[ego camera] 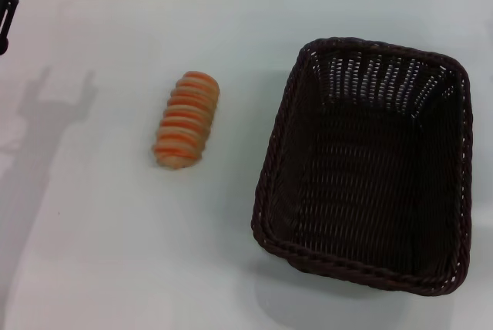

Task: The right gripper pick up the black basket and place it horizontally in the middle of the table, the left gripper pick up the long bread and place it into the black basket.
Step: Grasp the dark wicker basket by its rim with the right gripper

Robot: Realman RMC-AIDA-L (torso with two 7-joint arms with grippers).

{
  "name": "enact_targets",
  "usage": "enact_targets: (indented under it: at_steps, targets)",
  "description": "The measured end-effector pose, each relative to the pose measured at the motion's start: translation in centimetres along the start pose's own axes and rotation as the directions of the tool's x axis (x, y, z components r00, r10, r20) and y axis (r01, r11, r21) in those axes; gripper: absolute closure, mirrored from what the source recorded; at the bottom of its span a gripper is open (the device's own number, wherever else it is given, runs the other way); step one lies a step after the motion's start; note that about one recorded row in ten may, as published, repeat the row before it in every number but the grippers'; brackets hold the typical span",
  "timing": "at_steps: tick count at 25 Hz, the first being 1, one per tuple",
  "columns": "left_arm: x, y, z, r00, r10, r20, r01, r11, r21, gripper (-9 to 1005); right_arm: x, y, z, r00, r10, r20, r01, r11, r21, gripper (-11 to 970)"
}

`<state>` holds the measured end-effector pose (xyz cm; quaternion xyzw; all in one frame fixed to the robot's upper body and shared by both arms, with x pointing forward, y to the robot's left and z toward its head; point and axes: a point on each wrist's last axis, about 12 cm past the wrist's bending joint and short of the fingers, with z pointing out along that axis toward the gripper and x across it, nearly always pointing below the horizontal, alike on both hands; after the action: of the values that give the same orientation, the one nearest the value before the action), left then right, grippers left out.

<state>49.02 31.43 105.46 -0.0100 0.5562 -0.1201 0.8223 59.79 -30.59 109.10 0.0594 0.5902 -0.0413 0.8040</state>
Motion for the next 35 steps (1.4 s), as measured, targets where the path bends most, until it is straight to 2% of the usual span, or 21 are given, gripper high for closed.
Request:
enact_targets:
  at_steps: [3, 8, 17, 22, 27, 35]
  targets:
    - [0.0, 0.1, -0.1, 1.0, 0.002, -0.001, -0.002, 1.0, -0.002, 217, 0.0, -0.1, -0.1, 1.0, 0.0, -0.001, 0.0, 1.0, 0.003, 136]
    - [-0.1, 0.2, -0.3, 1.0, 0.005, -0.001, -0.005, 1.0, -0.004, 409, 0.0, -0.1, -0.1, 1.0, -0.001, -0.002, 0.001, 1.0, 0.001, 135]
    - [-0.1, 0.2, -0.4, 1.0, 0.022, -0.006, -0.022, 1.0, 0.0, 424, 0.2, -0.5, -0.6, 1.0, 0.001, -0.006, -0.001, 1.0, 0.012, 135]
    - [0.0, 0.3, -0.5, 0.997, 0.074, -0.01, -0.074, 0.997, -0.002, 198, 0.3, -0.8, -1.0, 1.0, -0.002, -0.007, 0.002, 1.0, 0.014, 135]
    - [-0.4, 1.1, -0.4, 0.996, 0.086, -0.003, -0.086, 0.996, -0.025, 153, 0.2, -1.4, -1.7, 1.0, 0.008, 0.003, -0.008, 0.999, 0.031, 136]
    - [-1.1, 2.4, -0.1, 0.995, 0.095, 0.032, -0.092, 0.992, -0.091, 153, -0.3, -2.1, -2.4, 1.0, 0.025, 0.017, -0.026, 0.998, 0.05, 136]
